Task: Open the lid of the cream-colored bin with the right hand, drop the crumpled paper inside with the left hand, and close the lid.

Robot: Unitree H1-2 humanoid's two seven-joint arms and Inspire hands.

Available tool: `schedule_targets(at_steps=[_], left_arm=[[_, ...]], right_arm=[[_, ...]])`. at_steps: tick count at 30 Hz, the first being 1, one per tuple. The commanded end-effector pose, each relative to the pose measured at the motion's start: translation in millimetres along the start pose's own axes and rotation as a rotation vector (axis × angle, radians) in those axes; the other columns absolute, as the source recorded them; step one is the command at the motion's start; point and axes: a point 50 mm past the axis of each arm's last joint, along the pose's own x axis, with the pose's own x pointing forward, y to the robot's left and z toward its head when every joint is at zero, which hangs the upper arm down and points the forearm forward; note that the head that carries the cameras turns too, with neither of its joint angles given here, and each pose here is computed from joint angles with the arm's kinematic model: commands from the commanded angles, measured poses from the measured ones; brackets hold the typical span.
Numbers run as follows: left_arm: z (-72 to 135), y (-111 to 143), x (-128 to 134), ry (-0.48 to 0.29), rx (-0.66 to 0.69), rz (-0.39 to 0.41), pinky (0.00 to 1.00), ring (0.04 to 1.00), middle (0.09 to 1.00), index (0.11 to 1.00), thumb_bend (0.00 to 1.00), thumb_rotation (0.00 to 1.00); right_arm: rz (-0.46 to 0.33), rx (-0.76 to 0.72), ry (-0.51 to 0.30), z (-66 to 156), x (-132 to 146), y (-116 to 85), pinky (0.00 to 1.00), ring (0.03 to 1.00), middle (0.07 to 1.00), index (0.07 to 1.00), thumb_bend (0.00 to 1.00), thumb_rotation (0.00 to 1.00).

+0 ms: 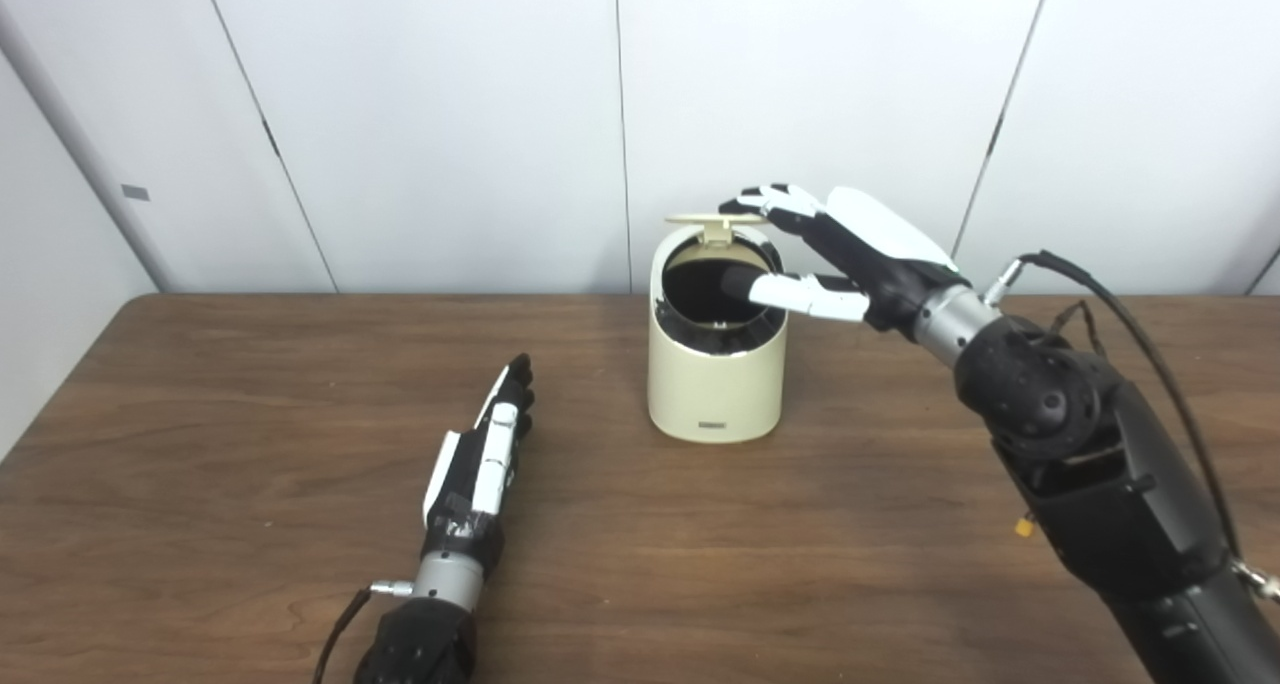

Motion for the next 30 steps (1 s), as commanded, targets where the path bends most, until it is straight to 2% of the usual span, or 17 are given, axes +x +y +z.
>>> schedule_targets(at_steps=[1, 5, 14, 22, 30], left_arm=[[8, -6, 8, -0.024, 0.002, -0.021, 1.0, 1.0, 1.0, 1.0, 0.61, 1.0], [10, -7, 8, -0.022, 0.001, -0.016, 1.0, 1.0, 1.0, 1.0, 0.61, 1.0], [10, -8, 9, -0.011, 0.008, -0.02, 1.0, 1.0, 1.0, 1.0, 0.61, 1.0], [11, -10, 10, -0.01, 0.028, -0.022, 1.0, 1.0, 1.0, 1.0, 0.6, 1.0], [14, -13, 10, -0.004, 0.042, -0.021, 1.0, 1.0, 1.0, 1.0, 0.6, 1.0]], right_arm=[[-0.056, -0.053, -0.046, 11, -1, -22, 0.92, 1.0, 0.949, 0.877, 0.64, 1.0], [-0.025, -0.092, -0.062, 13, -5, -20, 0.93, 1.0, 0.938, 0.879, 0.65, 1.0], [0.017, -0.199, -0.067, 15, -15, -11, 0.97, 1.0, 0.919, 0.873, 0.61, 0.99], [0.048, -0.214, -0.087, 16, -20, 3, 1.0, 1.0, 0.912, 0.871, 0.62, 0.97], [0.071, -0.238, -0.093, 16, -20, 16, 1.0, 1.0, 0.924, 0.868, 0.62, 1.0]])
